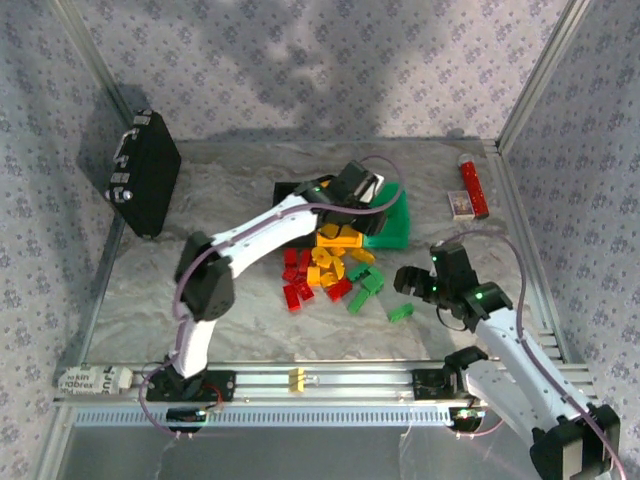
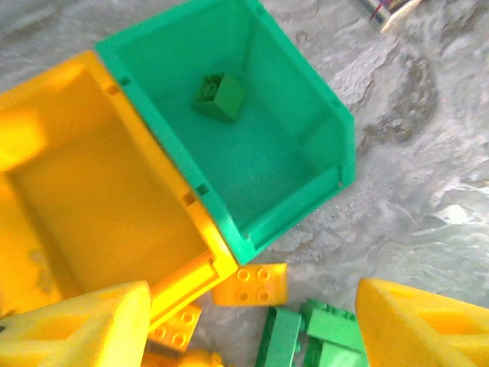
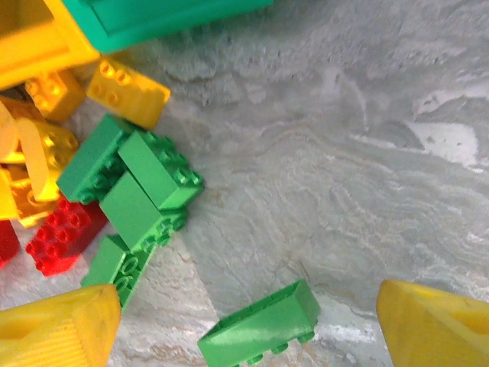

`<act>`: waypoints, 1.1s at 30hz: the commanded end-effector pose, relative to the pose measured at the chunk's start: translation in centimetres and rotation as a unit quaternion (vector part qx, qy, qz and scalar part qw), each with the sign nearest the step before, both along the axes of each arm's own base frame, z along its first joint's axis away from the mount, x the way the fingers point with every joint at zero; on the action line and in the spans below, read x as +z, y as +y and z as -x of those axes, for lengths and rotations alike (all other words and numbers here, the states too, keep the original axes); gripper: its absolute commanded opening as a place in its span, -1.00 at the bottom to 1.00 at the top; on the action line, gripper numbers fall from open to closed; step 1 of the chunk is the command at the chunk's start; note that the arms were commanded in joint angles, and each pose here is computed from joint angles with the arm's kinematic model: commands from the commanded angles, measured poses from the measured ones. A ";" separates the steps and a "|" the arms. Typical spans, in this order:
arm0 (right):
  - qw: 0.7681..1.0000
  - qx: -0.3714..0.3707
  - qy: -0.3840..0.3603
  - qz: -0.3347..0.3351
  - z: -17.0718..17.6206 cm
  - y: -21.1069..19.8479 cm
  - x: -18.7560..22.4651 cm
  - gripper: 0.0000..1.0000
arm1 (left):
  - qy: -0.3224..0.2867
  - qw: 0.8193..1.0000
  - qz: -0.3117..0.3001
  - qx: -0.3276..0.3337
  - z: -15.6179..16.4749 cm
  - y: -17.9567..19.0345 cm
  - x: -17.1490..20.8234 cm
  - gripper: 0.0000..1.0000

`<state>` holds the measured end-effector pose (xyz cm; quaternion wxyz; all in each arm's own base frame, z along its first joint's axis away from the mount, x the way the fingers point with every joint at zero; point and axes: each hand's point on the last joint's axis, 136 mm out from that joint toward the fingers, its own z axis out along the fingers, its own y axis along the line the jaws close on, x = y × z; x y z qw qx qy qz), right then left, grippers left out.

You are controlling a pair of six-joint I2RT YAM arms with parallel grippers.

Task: Sort the legos into containers by color
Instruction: Place the lego in the container, then pick up the lego from the bottom-right of the table.

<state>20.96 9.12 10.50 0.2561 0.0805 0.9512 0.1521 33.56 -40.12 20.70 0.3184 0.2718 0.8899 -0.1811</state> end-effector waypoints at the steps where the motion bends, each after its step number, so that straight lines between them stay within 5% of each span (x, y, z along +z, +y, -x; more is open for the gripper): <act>1: 0.999 0.016 0.021 0.022 0.8 0.2 -0.3 0.79 | -0.036 0.998 0.036 0.023 0.8 2.3 2.9 0.43; 9: 0.994 -0.029 0.094 0.048 3.1 0.5 -3.9 0.58 | -0.018 0.994 0.061 0.086 5.6 9.2 -0.1 0.43; 18: 0.992 -0.078 0.100 0.025 3.3 1.0 -5.7 0.54 | -0.005 0.993 0.020 0.113 11.3 14.0 -4.9 0.43; 33: 0.986 -0.094 0.129 0.058 3.1 1.1 -7.8 0.14 | -0.001 0.981 0.074 0.181 14.6 20.0 -6.6 0.42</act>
